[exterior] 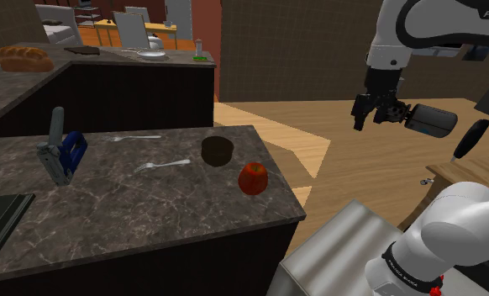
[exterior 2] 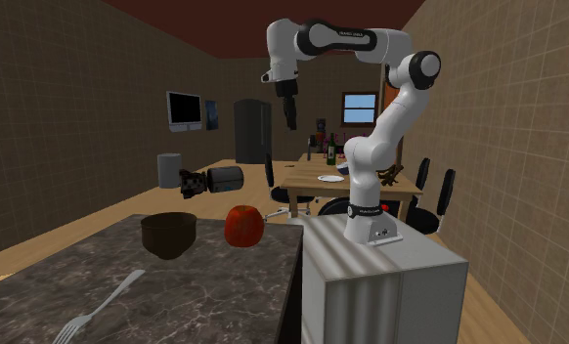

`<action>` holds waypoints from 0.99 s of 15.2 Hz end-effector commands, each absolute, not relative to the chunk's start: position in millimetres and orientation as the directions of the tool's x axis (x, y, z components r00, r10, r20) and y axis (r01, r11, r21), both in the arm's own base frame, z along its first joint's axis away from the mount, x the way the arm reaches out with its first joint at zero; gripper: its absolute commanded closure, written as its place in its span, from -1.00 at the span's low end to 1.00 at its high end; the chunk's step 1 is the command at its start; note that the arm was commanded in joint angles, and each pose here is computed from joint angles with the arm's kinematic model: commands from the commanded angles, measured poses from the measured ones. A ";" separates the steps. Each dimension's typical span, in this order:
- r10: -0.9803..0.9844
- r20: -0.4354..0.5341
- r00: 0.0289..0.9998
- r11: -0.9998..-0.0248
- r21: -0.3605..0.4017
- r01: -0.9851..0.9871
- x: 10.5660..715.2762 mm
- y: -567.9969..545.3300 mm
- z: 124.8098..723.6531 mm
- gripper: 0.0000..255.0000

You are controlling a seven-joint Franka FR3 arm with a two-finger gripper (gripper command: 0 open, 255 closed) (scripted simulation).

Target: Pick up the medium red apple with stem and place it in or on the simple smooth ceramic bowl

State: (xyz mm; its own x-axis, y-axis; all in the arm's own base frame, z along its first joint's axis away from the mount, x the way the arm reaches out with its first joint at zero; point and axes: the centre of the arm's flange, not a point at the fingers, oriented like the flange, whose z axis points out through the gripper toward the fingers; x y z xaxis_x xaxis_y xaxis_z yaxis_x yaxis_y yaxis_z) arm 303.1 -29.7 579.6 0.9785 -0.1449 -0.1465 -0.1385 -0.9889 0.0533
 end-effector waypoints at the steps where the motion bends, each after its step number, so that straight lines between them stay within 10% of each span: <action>1: -0.145 -0.146 0.979 -0.989 0.053 -0.138 303.1 -29.7 579.6 -1.00; 15: -0.103 -0.051 0.993 -0.994 -0.025 -0.104 393.1 83.0 492.6 -1.00</action>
